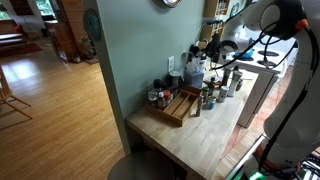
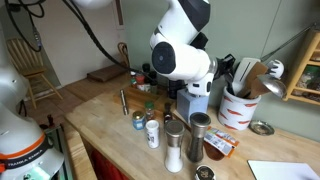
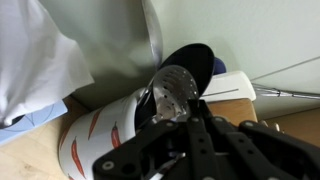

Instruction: Move the silver cooking spoon to the bottom-left corner of the counter

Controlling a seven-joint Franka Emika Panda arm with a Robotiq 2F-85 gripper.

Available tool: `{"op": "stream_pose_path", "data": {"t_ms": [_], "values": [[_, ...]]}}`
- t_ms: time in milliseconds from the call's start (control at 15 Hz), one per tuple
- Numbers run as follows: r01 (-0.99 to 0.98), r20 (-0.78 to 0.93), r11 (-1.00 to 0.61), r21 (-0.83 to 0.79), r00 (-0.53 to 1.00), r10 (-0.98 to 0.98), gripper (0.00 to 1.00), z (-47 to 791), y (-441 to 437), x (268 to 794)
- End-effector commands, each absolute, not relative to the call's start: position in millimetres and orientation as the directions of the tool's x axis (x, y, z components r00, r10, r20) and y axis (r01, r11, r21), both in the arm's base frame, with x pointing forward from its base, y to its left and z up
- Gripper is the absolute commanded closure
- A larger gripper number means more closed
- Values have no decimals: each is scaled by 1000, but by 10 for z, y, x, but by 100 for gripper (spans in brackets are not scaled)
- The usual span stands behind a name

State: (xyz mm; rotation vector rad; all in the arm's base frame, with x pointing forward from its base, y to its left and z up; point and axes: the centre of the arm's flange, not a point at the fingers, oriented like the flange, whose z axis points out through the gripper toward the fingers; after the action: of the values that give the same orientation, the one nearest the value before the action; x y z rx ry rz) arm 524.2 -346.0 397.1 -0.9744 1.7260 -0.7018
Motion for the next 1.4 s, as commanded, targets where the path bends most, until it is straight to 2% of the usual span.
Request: {"op": "stream_pose_path", "data": {"t_ms": [0,600,1333], "values": [[-258,-486,511,-820,-159,-859,100,3987,-3522,5158],[-244,-520,532,-811,-118,-846,99,4555,-3666,4898],[-381,-539,498,-779,0,-843,99,5549,-3865,4435]]}}
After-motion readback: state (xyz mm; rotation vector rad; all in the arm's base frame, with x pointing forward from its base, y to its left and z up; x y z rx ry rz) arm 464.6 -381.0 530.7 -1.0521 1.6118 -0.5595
